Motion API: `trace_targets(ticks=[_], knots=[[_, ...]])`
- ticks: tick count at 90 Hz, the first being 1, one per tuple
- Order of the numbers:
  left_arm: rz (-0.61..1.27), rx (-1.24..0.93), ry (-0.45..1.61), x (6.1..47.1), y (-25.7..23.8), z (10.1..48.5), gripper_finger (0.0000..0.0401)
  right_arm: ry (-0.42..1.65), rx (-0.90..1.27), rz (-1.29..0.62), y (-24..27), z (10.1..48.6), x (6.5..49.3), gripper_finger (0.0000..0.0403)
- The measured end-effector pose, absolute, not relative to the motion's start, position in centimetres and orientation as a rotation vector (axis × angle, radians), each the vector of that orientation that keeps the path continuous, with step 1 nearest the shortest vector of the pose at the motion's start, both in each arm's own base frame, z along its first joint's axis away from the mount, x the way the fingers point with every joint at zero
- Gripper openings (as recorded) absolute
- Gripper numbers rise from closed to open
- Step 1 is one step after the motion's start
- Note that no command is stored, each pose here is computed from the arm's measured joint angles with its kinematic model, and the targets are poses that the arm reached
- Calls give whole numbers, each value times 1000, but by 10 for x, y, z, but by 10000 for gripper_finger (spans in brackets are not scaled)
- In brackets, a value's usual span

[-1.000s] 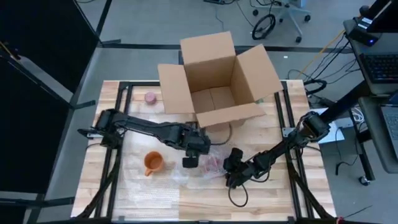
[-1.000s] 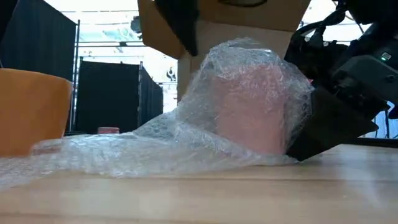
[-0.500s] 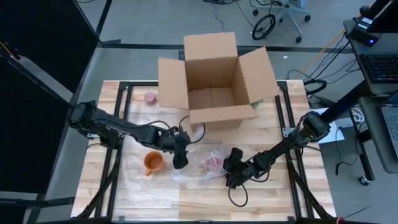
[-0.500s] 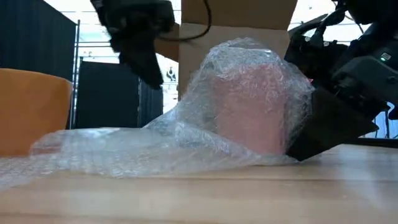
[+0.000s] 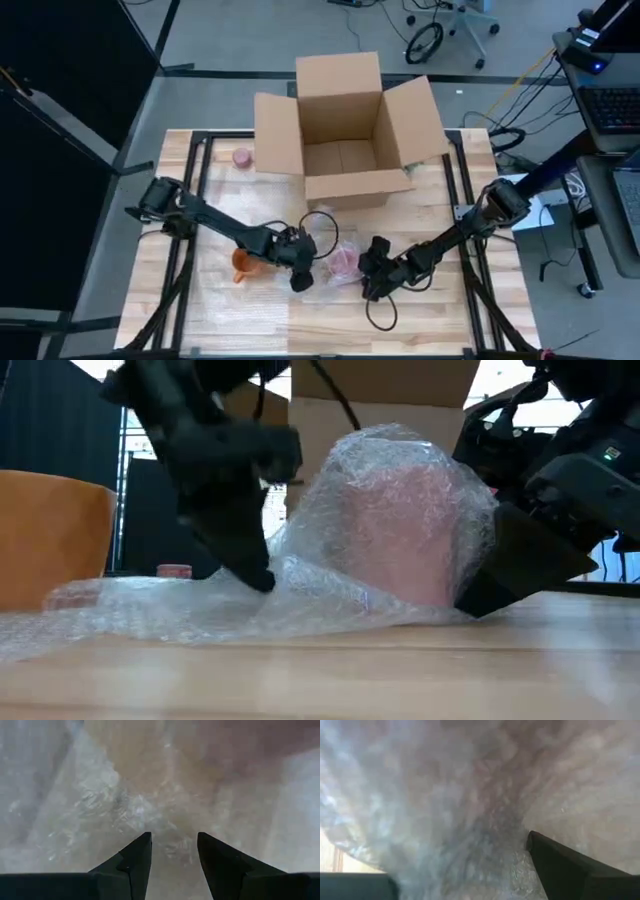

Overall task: Wrap mug
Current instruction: Wrap the pink cup with the bubble wrap

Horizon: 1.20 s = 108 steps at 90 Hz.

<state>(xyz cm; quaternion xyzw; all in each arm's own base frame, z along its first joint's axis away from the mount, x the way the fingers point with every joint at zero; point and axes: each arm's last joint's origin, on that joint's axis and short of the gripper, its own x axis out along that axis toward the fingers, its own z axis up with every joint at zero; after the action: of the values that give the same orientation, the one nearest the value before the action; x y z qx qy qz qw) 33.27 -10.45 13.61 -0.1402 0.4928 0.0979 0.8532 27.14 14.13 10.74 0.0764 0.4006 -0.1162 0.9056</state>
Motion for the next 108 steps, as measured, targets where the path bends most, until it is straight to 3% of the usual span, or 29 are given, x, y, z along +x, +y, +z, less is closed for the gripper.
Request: trace_targets(ticks=[22, 44, 62, 108], knots=[[220, -274, 1054, 335, -108, 124, 136, 828, 158, -240, 141, 107, 271, 215], [217, -265, 1057, 334, -108, 126, 11, 828, 158, -240, 141, 107, 271, 215], [194, -271, 1057, 326, -108, 143, 2, 827, 159, -241, 141, 107, 271, 215], [131, -257, 803, 309, -102, 221, 3, 828, 159, -240, 141, 107, 271, 215]])
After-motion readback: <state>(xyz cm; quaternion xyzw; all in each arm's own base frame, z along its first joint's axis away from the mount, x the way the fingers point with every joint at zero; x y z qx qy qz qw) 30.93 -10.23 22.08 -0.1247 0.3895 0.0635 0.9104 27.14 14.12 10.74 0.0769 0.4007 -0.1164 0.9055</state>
